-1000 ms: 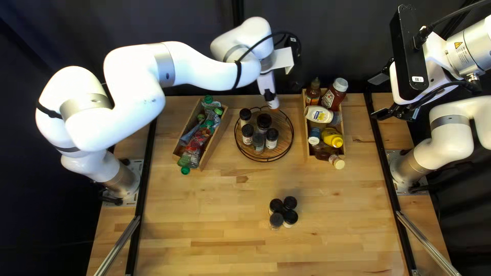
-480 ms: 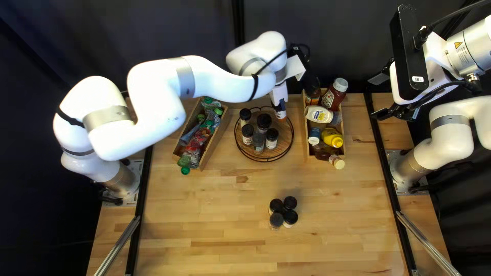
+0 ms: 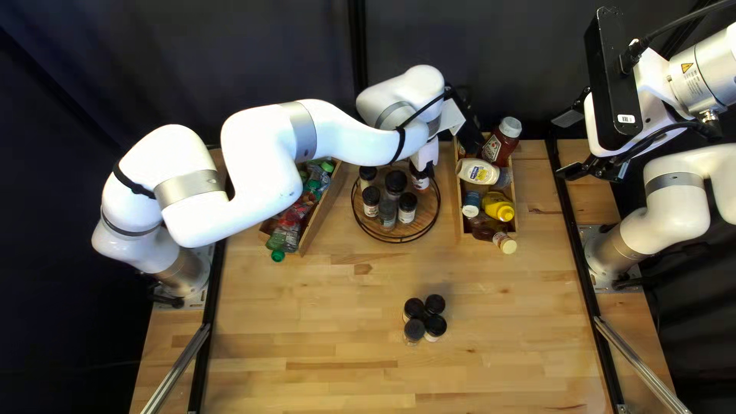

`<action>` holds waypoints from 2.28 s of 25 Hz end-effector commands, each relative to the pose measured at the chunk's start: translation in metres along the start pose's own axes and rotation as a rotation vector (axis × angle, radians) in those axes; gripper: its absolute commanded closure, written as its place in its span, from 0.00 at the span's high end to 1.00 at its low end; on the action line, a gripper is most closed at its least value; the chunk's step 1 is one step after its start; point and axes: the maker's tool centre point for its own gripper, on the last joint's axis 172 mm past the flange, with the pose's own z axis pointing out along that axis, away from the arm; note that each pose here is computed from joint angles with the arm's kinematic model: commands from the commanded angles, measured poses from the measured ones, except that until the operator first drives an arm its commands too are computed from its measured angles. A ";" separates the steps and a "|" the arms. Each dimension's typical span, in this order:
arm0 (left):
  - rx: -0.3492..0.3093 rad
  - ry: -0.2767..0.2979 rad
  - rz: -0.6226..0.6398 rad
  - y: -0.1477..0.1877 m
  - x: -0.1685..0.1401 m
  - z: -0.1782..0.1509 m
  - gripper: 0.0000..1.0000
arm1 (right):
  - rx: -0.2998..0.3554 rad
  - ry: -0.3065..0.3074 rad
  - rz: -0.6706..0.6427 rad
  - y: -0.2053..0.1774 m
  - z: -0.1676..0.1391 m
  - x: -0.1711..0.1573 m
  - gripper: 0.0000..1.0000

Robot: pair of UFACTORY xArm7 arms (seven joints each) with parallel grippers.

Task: Separate condiments, baby food and spices and place it in 3 different racks/containers

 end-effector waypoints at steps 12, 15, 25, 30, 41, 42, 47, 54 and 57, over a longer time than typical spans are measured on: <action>0.025 -0.015 0.006 0.014 -0.004 0.021 0.60 | 0.000 0.000 0.000 0.000 0.000 0.000 1.00; 0.033 -0.021 0.007 0.016 -0.003 0.021 0.79 | 0.000 0.000 0.000 0.000 0.000 0.000 1.00; 0.056 -0.016 0.057 0.040 -0.005 -0.009 1.00 | 0.000 0.000 0.000 0.000 0.000 0.000 1.00; 0.032 0.003 0.168 0.081 -0.019 -0.043 1.00 | 0.000 0.000 0.000 0.000 0.000 0.000 1.00; -0.017 0.075 0.364 0.200 -0.089 -0.081 1.00 | 0.000 0.000 0.000 0.000 0.000 0.000 1.00; -0.019 0.078 0.392 0.210 -0.098 -0.081 1.00 | 0.000 0.000 0.000 0.000 0.000 0.000 1.00; -0.030 0.069 0.546 0.255 -0.143 -0.075 1.00 | 0.000 0.000 0.000 0.000 0.000 0.000 1.00; -0.014 0.039 0.571 0.293 -0.197 -0.053 1.00 | 0.000 0.000 0.000 0.000 0.000 0.000 1.00; 0.001 0.019 0.498 0.313 -0.218 -0.038 1.00 | 0.000 0.000 0.000 0.000 0.000 0.000 1.00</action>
